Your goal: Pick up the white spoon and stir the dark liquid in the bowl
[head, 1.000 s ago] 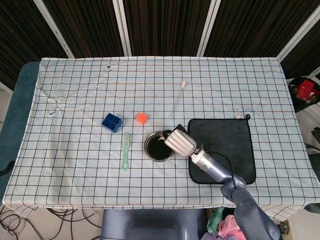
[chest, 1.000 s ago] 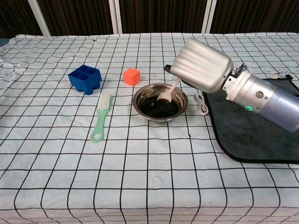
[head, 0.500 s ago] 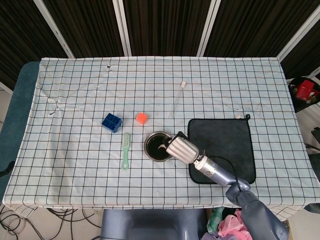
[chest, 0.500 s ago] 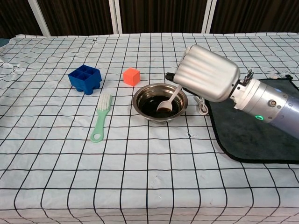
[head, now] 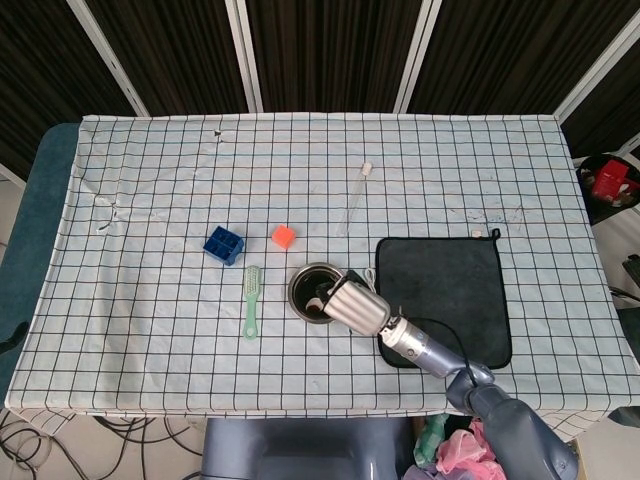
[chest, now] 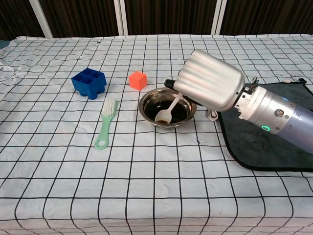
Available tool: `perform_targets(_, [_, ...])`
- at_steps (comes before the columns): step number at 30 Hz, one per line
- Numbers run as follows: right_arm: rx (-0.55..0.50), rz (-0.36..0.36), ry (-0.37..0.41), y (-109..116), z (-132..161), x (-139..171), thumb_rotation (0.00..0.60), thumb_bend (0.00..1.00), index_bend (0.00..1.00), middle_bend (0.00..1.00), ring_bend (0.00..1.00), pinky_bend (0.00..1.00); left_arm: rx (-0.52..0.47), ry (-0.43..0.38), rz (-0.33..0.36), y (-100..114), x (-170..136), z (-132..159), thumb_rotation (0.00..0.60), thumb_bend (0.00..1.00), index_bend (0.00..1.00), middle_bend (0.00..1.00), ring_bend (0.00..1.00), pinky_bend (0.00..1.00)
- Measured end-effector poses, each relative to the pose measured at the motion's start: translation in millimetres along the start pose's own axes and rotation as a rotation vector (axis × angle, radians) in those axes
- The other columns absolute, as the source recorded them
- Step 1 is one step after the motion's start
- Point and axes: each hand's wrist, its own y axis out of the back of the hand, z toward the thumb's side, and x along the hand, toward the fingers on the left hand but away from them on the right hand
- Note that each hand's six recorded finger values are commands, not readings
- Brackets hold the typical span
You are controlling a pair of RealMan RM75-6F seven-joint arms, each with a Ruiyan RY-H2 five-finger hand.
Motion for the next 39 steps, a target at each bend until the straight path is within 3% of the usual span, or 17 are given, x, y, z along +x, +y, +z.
perform_targets(23, [-0.018,0.03,-0.056,-6,3,-25,0.6,0.41,0.79,1.0,1.0,1.0,0.0,0.002,-0.003,0,0,-1,0.6,0.22,0.1,0.02,0.0,0.0])
perform_targets(34, [0.024,0.08,-0.098,-19,-13,-31,0.6,0.41,0.79,1.0,1.0,1.0,0.001,0.004,-0.004,0,0,-1,0.6,0.22,0.1,0.02,0.0,0.0])
perform_targets(39, [0.057,0.085,-0.081,-23,-22,-22,0.6,0.41,0.79,1.0,1.0,1.0,0.003,0.005,-0.003,0,0,-1,0.6,0.22,0.1,0.02,0.0,0.0])
